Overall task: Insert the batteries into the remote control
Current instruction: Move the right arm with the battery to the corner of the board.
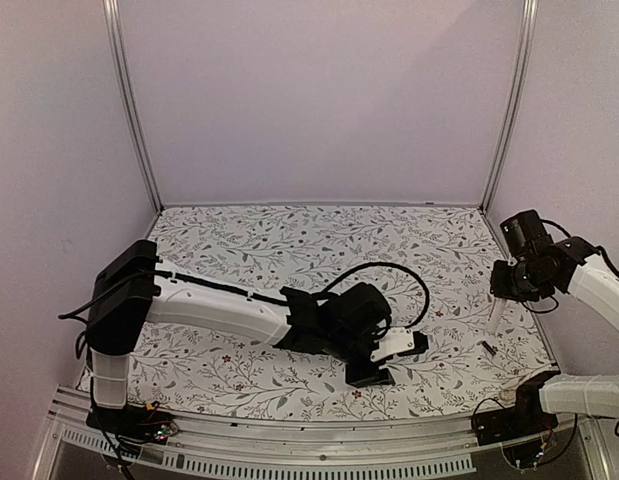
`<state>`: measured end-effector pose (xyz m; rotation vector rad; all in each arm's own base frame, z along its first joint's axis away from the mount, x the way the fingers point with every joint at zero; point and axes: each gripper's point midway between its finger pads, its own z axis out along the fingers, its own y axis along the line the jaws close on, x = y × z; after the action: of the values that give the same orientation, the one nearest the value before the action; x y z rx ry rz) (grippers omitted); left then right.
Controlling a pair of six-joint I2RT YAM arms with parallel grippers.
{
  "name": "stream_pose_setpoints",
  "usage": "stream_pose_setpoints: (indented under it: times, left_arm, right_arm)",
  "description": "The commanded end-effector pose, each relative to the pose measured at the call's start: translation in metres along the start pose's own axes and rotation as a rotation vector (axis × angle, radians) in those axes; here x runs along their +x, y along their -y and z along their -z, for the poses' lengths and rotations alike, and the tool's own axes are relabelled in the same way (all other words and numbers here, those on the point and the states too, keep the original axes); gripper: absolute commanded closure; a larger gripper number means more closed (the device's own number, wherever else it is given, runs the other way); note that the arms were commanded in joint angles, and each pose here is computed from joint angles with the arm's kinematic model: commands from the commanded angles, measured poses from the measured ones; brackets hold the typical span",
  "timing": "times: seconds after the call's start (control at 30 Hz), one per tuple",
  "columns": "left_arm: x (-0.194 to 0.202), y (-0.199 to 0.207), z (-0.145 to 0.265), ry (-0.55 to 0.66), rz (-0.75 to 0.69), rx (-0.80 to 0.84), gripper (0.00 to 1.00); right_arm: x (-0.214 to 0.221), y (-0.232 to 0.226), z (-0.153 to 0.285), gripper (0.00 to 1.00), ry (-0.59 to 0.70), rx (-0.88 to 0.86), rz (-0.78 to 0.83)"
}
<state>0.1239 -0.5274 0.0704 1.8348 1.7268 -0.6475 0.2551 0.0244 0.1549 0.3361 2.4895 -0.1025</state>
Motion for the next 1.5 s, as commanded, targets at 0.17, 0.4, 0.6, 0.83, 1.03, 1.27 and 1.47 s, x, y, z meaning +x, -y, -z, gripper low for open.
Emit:
stream_pose_setpoints:
  times: [0.17, 0.4, 0.6, 0.83, 1.03, 1.27, 1.47]
  left_arm:
    - [-0.028, -0.014, 0.035, 0.127, -0.018, -0.059, 0.45]
    - [-0.027, -0.021, 0.048, 0.138, -0.011, -0.103, 0.45]
    - [-0.023, -0.024, 0.054, 0.134, -0.005, -0.126, 0.45]
    - [-0.023, -0.029, 0.059, 0.133, -0.015, -0.157, 0.45]
    - [-0.025, -0.031, 0.064, 0.138, -0.023, -0.175, 0.45]
    - [-0.024, -0.033, 0.066, 0.137, -0.033, -0.190, 0.45]
    - [-0.021, -0.030, 0.064, 0.147, -0.028, -0.176, 0.45]
  right_arm:
    - [-0.023, 0.052, -0.010, 1.00, 0.083, 0.439, 0.088]
    - [-0.022, 0.044, -0.038, 1.00, 0.019, 0.497, 0.180]
    - [-0.021, 0.041, -0.060, 1.00, -0.027, 0.543, 0.265]
    - [-0.019, 0.045, -0.075, 1.00, -0.084, 0.503, 0.270]
    - [-0.017, 0.037, -0.091, 1.00, -0.139, 0.429, 0.258]
    - [-0.012, 0.031, -0.096, 1.00, -0.153, 0.356, 0.217]
    - [-0.003, 0.012, -0.094, 1.00, -0.184, 0.224, 0.151]
